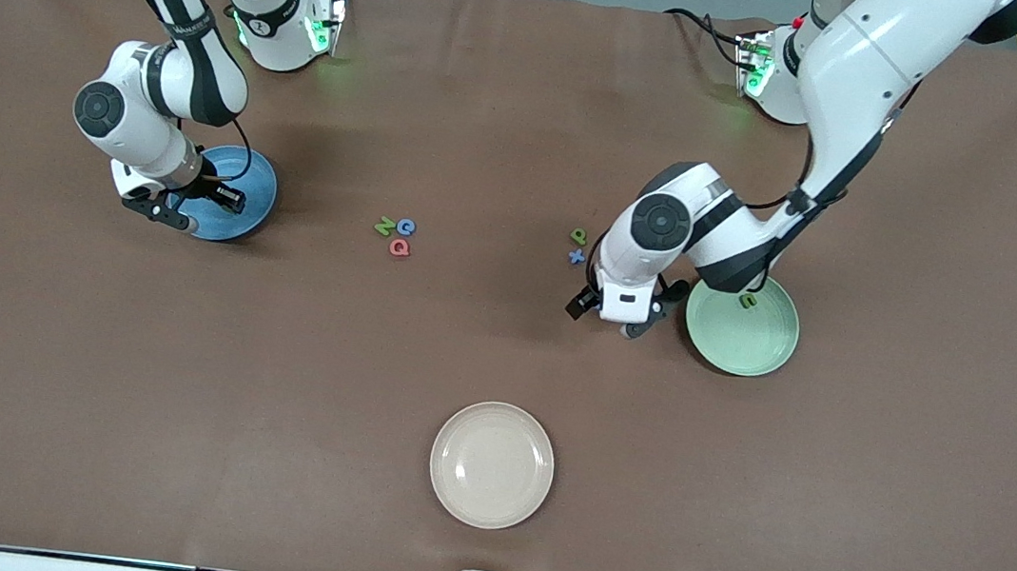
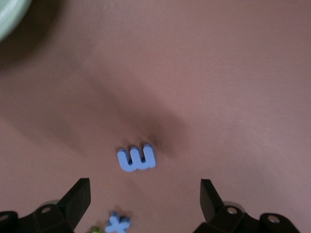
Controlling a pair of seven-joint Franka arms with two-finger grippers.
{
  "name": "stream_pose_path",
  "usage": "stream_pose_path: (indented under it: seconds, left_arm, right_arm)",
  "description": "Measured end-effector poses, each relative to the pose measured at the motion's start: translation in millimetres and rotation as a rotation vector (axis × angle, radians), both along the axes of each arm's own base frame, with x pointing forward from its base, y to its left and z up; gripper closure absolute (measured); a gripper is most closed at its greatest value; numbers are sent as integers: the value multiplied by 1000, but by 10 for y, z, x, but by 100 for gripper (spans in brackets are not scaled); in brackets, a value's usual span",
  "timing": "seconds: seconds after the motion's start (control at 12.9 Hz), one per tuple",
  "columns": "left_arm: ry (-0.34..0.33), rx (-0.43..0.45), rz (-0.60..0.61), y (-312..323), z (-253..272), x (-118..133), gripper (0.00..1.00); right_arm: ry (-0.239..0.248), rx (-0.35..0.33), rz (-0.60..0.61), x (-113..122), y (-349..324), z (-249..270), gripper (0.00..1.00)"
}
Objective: Sort uppercase to blue plate, lowercase to green plate
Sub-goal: 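Grasp the blue m with the left gripper while the right reaches N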
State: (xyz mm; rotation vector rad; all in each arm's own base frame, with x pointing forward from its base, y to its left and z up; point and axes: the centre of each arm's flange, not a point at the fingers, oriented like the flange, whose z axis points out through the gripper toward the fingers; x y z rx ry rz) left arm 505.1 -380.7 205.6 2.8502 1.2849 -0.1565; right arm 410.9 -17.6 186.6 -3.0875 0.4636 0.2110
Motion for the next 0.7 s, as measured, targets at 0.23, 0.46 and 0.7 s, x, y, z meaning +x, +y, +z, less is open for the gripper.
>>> stream_pose_path:
  seconds: [0.23,0.46,0.7]
  left_arm:
    - [9,40,44,-126,-215,-81,0]
    - [19,49,66,-113,-277,-86,5]
    - [20,57,77,-64,-304,-57,13]
  right_arm:
    - [10,-1,-3,-17,-12,-69,58]
    - [44,4,-2,-6,-6,-55,28]
    - [143,27,4,275,78,365,0]
